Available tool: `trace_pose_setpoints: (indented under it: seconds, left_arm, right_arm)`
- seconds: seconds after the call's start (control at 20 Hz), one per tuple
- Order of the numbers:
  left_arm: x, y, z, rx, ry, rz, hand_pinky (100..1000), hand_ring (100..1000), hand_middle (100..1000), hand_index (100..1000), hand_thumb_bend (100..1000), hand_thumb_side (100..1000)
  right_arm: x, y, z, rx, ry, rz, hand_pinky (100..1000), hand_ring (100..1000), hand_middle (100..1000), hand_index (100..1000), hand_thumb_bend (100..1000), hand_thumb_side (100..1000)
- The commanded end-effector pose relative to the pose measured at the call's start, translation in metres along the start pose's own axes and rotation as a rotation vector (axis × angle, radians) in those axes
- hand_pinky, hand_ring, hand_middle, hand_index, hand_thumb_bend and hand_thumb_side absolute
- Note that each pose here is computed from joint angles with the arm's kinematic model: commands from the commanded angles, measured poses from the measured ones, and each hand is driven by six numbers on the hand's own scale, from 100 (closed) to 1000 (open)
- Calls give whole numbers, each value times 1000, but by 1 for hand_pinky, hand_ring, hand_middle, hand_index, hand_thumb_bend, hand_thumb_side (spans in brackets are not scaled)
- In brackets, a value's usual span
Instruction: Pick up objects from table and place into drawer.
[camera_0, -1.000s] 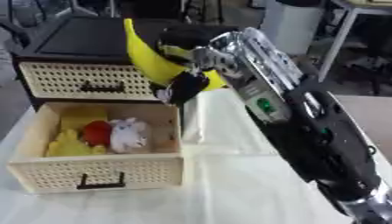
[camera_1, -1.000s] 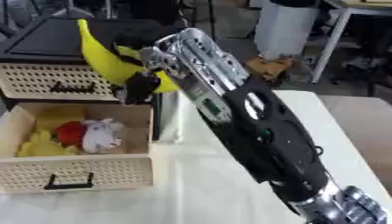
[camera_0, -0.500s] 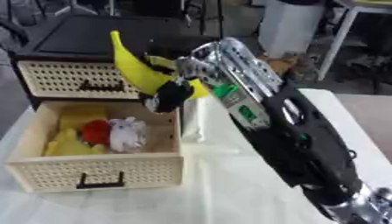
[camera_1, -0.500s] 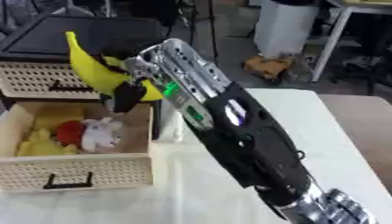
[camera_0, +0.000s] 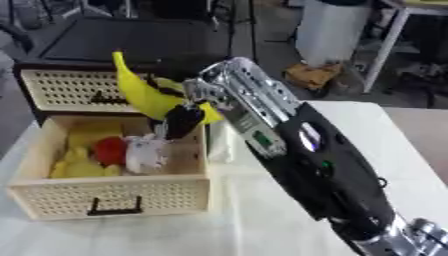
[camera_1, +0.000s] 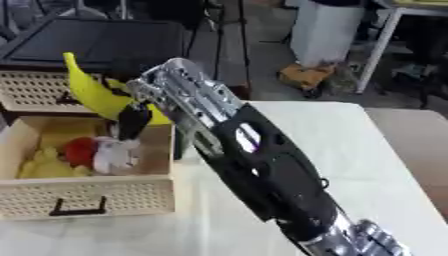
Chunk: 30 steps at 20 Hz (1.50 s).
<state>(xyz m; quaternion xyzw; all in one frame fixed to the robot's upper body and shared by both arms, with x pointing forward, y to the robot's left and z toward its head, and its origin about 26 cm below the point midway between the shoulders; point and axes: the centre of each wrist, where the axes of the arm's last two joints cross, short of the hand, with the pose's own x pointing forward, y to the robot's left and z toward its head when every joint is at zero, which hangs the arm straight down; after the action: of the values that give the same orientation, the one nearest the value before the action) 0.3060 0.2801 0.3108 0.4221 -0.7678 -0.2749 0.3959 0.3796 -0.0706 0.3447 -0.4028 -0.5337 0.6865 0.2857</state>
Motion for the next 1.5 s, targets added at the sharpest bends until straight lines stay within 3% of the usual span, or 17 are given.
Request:
trace_pose_setpoints:
  seconds: [0.05, 1.5]
  left_arm:
    - [3, 10, -1, 41, -10, -13, 100, 100, 100, 836, 100, 536]
    - [4, 9, -1, 54, -9, -11, 100, 100, 100, 835, 100, 530]
  right_arm:
    - [2, -5, 1, -21, 9, 11, 274, 563, 464, 517, 100, 333]
    - [13, 10, -6, -1, 0, 11, 267, 565, 467, 513, 100, 332]
